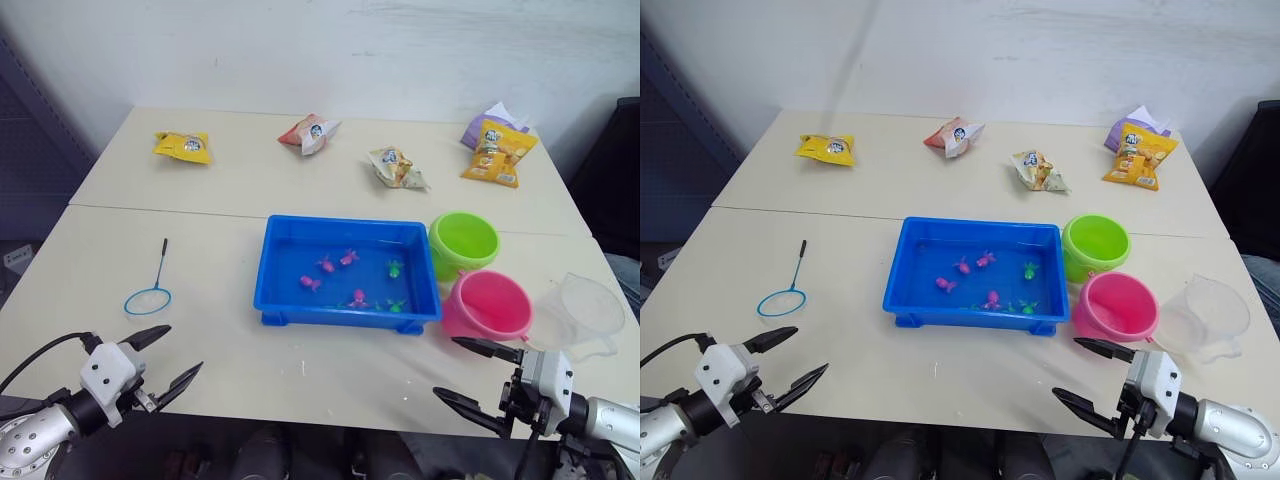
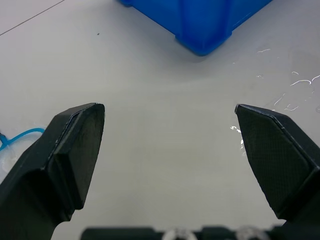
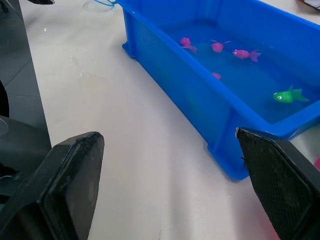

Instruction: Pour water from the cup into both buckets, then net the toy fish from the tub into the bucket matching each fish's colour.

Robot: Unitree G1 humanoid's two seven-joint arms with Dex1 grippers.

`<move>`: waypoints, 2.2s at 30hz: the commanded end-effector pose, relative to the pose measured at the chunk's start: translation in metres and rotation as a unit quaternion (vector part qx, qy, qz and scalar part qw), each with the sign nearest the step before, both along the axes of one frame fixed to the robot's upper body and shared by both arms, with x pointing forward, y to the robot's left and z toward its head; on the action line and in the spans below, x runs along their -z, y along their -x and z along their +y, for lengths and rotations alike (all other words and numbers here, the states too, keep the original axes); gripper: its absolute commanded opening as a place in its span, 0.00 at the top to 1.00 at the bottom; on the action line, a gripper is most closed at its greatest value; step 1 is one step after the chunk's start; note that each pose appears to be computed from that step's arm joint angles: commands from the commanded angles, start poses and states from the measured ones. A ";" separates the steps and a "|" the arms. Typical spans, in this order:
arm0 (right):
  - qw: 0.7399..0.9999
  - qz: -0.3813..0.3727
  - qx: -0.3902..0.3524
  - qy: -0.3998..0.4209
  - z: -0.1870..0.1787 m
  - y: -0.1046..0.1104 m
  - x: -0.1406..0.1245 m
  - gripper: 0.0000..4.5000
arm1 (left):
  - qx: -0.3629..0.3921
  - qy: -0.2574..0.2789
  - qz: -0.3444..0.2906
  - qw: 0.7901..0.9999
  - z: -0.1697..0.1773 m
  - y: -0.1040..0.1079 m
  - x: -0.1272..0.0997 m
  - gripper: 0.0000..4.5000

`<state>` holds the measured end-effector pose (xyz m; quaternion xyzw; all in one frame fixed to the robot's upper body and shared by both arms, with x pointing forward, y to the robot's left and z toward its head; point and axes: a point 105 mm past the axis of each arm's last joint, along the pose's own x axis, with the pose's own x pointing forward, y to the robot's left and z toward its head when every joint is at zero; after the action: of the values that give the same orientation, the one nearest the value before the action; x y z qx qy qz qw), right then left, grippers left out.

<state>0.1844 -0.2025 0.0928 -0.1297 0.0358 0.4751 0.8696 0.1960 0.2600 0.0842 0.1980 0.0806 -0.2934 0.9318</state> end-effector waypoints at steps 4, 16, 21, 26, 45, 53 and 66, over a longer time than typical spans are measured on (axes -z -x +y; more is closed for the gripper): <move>0.995 -0.022 0.096 -0.032 -0.022 0.020 -0.011 0.00 | 0.202 0.106 0.102 0.968 -0.075 0.007 -0.029 0.00; 0.900 -0.022 0.432 -0.059 -0.090 0.079 -0.015 0.00 | 0.356 0.156 0.054 0.920 -0.146 -0.024 -0.083 0.00; 0.815 0.013 0.574 -0.081 -0.115 0.066 0.011 0.00 | 0.370 0.145 0.023 0.917 -0.156 -0.039 -0.097 0.00; 0.769 0.008 0.628 -0.122 -0.128 0.041 0.020 0.00 | 0.375 0.130 0.007 0.918 -0.159 -0.047 -0.101 0.00; 0.659 -0.048 0.739 -0.130 -0.183 0.004 0.026 0.00 | 0.375 0.108 -0.001 0.921 -0.162 -0.057 -0.100 0.00; 0.621 -0.067 0.764 -0.162 -0.189 -0.005 0.026 0.00 | 0.376 0.099 -0.009 0.921 -0.160 -0.060 -0.103 0.00; 0.619 -0.084 0.752 -0.211 -0.198 -0.040 0.021 0.19 | 0.381 0.092 -0.017 0.920 -0.162 -0.062 -0.106 0.00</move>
<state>0.2259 -0.3929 0.0567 0.1009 -0.0248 -0.3632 0.9259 0.2607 0.1011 0.1826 0.1181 -0.0255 -0.6226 0.7732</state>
